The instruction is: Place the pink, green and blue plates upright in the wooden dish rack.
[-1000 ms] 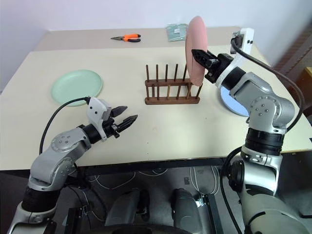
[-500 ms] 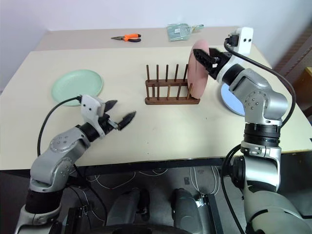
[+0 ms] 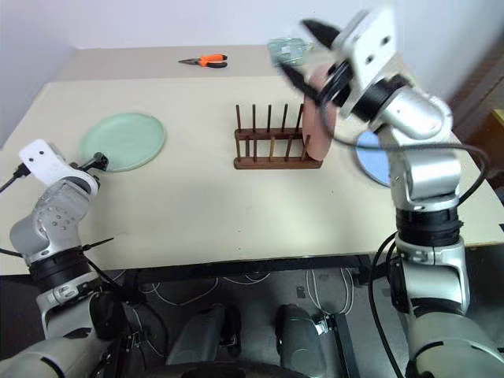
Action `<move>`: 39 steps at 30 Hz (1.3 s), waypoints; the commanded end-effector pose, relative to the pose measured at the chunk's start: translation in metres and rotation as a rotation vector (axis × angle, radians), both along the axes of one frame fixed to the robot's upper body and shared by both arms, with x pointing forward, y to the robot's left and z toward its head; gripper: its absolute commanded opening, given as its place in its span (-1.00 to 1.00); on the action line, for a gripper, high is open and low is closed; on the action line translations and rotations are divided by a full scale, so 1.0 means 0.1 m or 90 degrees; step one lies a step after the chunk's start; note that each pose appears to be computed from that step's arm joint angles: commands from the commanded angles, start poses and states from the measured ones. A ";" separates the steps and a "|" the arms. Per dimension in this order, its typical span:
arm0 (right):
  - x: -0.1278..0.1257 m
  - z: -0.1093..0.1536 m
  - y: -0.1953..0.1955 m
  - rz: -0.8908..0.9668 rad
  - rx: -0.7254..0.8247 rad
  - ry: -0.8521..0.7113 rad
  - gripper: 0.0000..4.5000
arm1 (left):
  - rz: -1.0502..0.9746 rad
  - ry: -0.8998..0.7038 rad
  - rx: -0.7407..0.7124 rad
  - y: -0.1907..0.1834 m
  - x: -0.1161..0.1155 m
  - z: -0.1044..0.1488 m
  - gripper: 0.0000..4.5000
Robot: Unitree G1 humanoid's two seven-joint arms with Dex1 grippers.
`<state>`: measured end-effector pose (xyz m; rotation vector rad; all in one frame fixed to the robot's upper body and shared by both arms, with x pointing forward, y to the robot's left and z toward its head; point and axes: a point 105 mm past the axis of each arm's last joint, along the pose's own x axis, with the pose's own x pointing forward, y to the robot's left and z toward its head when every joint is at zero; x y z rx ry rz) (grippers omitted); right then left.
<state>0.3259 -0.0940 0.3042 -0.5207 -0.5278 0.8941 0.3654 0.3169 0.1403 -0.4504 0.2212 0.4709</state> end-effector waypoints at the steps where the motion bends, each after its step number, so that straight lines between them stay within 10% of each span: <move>1: -0.21 -0.35 0.31 0.076 -0.080 0.028 0.98 | -0.012 0.006 -0.045 -0.01 0.13 0.05 1.00; 6: -0.28 -0.75 0.46 0.095 -0.156 0.038 1.00 | -0.044 0.004 -0.156 -0.17 0.34 -0.02 0.78; 14: -0.23 -0.87 0.44 0.056 -0.189 0.014 1.00 | -0.063 -0.052 -0.151 -0.23 0.40 0.15 -0.99; 21: 0.02 -0.75 0.36 -0.028 -0.248 -0.059 1.00 | -0.329 -0.314 0.150 -1.10 0.14 1.30 -0.99; 33: 0.37 -0.58 0.40 -0.125 -0.342 -0.269 1.00 | -0.469 -0.341 0.084 -1.84 -0.21 1.55 -0.99; 39: 0.41 -0.60 0.37 -0.136 -0.357 -0.306 0.01 | -0.477 -0.342 0.024 -1.86 -0.24 1.58 -1.00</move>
